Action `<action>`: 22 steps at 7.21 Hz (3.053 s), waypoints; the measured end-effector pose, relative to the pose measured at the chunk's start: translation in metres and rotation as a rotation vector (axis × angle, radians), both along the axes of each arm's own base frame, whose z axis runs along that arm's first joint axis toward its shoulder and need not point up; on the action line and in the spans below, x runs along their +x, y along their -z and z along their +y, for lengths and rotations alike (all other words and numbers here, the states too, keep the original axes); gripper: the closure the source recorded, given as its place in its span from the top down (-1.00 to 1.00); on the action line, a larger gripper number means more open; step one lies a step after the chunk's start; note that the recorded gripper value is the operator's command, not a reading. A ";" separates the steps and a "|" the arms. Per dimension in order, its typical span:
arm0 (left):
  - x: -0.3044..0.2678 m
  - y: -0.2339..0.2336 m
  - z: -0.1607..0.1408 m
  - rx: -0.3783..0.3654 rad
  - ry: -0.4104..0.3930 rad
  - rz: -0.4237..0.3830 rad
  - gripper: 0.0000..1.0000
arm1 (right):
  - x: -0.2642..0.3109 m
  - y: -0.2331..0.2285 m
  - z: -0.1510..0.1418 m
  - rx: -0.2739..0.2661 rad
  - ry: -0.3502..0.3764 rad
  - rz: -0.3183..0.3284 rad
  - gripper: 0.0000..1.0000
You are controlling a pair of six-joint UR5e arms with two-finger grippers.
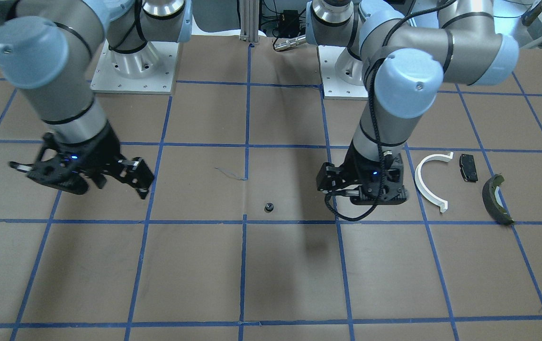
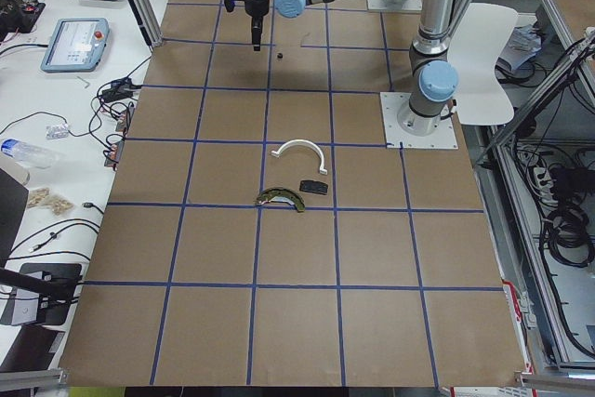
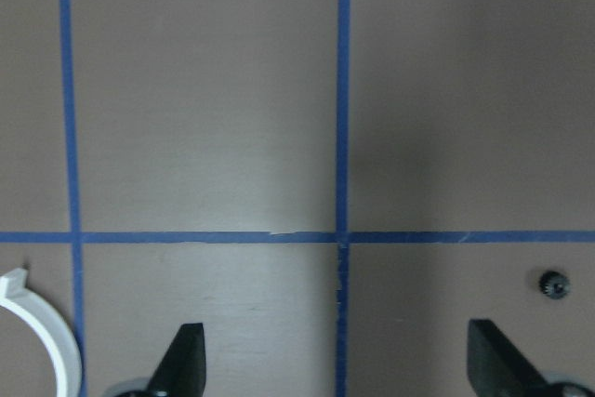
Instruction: Place bearing gear from tray to pile
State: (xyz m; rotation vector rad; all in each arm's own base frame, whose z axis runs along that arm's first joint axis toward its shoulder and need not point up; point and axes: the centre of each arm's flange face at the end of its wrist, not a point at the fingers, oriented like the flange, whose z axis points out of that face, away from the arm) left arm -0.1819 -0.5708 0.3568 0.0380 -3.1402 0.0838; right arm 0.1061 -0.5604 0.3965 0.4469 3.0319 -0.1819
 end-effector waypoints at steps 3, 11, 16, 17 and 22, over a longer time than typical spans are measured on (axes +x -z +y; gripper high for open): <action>-0.085 0.075 -0.006 0.021 -0.002 0.049 1.00 | -0.161 -0.009 0.001 0.008 -0.123 0.121 1.00; -0.135 0.186 0.022 0.128 0.039 0.018 0.88 | -0.529 0.175 0.075 0.081 -0.513 0.159 0.85; -0.132 0.190 0.031 0.182 0.039 0.006 -0.01 | -0.552 0.220 0.083 0.092 -0.529 0.156 0.47; -0.132 0.190 0.033 0.192 0.038 0.003 -0.54 | -0.552 0.219 0.083 0.092 -0.526 0.157 0.31; -0.129 0.185 0.027 0.194 0.036 0.002 -1.00 | -0.552 0.218 0.084 0.099 -0.515 0.154 -0.07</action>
